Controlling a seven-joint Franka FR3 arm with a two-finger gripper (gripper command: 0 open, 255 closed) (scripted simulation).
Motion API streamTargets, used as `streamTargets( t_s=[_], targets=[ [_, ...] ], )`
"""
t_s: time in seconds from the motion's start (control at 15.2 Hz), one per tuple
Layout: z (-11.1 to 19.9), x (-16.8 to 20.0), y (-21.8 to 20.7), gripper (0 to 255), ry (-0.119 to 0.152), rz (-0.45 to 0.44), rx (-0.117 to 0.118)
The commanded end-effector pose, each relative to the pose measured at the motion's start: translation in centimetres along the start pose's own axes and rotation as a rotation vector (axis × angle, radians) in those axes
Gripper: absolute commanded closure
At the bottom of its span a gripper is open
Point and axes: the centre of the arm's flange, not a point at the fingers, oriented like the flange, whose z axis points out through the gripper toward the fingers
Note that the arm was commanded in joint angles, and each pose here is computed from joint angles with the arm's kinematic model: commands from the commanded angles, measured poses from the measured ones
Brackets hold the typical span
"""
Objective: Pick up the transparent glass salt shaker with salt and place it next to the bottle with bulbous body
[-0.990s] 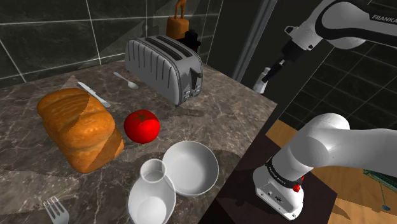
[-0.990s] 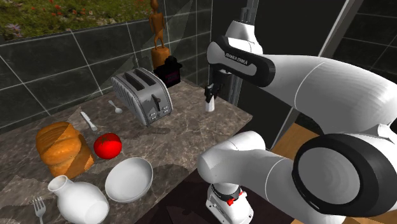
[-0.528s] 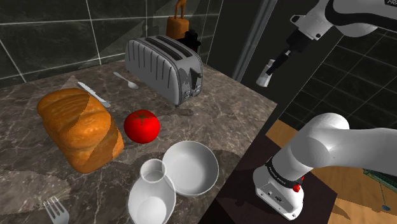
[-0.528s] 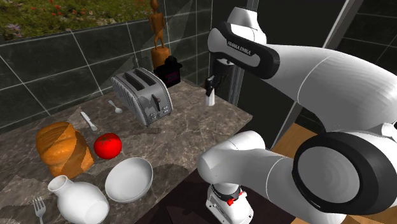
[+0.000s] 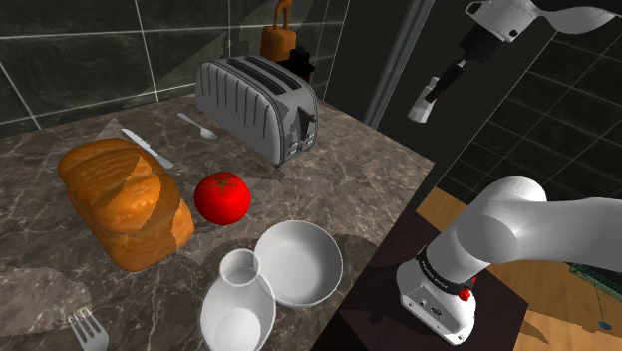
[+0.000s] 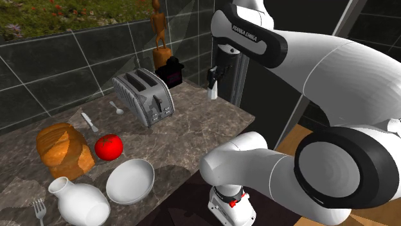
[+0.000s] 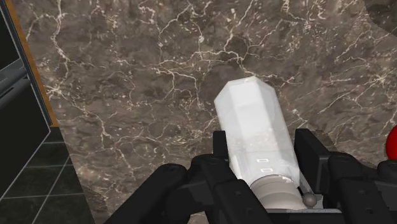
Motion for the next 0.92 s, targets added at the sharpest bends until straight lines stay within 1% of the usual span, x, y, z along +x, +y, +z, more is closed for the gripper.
streamTargets(
  t_s=[0.0, 0.86],
  targets=[
    [-1.0, 0.2, -0.2, 255, 0.0, 0.0, 0.0],
    [-7.4, 1.8, -1.0, 255, 0.0, 0.0, 0.0]
  ],
)
